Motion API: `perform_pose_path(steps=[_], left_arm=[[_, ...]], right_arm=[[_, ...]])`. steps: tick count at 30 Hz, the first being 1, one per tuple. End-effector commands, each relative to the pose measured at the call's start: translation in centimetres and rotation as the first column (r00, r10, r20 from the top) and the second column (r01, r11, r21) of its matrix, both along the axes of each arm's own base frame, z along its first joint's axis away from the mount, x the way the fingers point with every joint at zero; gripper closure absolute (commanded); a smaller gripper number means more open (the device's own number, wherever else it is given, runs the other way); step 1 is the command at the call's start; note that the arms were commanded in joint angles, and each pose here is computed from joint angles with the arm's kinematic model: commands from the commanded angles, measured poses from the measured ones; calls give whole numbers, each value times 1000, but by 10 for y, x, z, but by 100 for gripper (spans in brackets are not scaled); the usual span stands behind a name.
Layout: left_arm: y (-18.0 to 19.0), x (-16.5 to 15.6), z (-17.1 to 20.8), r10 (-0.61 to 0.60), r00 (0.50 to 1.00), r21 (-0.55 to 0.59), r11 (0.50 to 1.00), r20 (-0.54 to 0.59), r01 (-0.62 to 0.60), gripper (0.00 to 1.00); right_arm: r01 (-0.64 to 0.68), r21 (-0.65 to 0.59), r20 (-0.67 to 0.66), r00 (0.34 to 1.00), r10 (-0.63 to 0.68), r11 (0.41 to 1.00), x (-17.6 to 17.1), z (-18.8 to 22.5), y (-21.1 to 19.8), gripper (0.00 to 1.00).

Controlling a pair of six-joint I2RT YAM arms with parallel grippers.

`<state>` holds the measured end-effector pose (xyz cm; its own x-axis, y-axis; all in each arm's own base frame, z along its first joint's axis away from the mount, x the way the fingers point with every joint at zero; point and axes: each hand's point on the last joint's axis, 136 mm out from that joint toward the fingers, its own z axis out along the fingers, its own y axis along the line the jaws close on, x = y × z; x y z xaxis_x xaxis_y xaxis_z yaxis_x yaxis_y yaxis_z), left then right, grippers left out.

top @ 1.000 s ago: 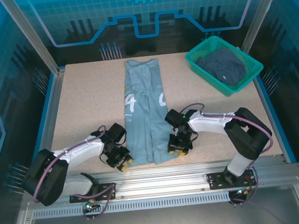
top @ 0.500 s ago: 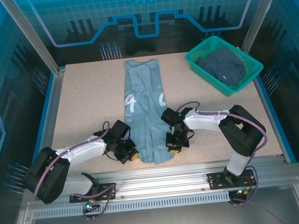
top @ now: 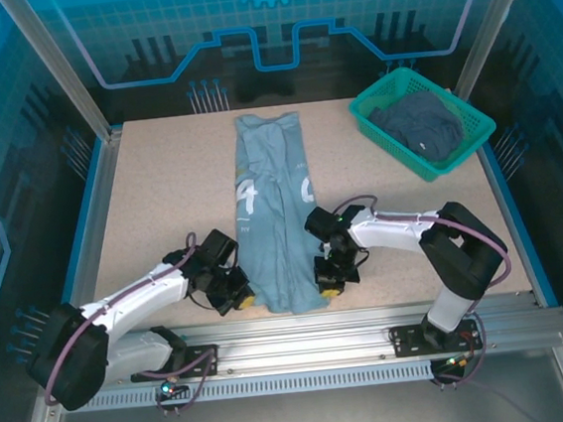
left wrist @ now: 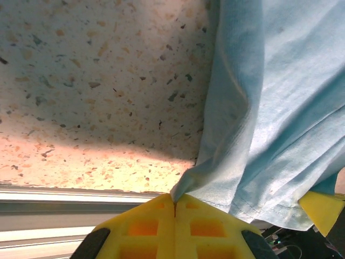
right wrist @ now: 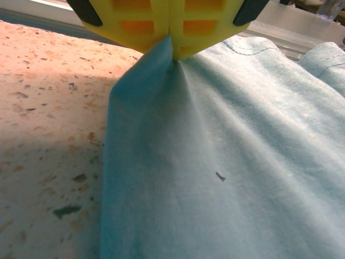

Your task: Fold and stack the t-shirts

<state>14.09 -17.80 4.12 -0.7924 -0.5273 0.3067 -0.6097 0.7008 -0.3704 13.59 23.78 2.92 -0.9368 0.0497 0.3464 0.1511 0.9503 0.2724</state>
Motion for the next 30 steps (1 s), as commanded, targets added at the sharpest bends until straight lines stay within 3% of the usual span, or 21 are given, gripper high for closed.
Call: perform_pose_path(steps=[1,7,13,23,30], left_arm=[[-1,11,20,2,999,-10,1000,47,-2,100],[1,67,51,115,978,-69,992,172,-104,100],[0,135,76,156,954,-131,983,257,-125,100],[18,211,80,194,930,-118,979,313,-164,100],[31,257,71,221,917,-144,973,332,-183,100]], right_arm=[[20,17,22,1000,-20,1000,6,23,-2,100],[89,65,83,992,-94,994,51,52,-1,100],[135,98,123,981,-147,986,102,69,1,100],[194,92,215,954,-209,977,199,77,-1,100],[218,80,217,949,-230,973,251,58,4,100]])
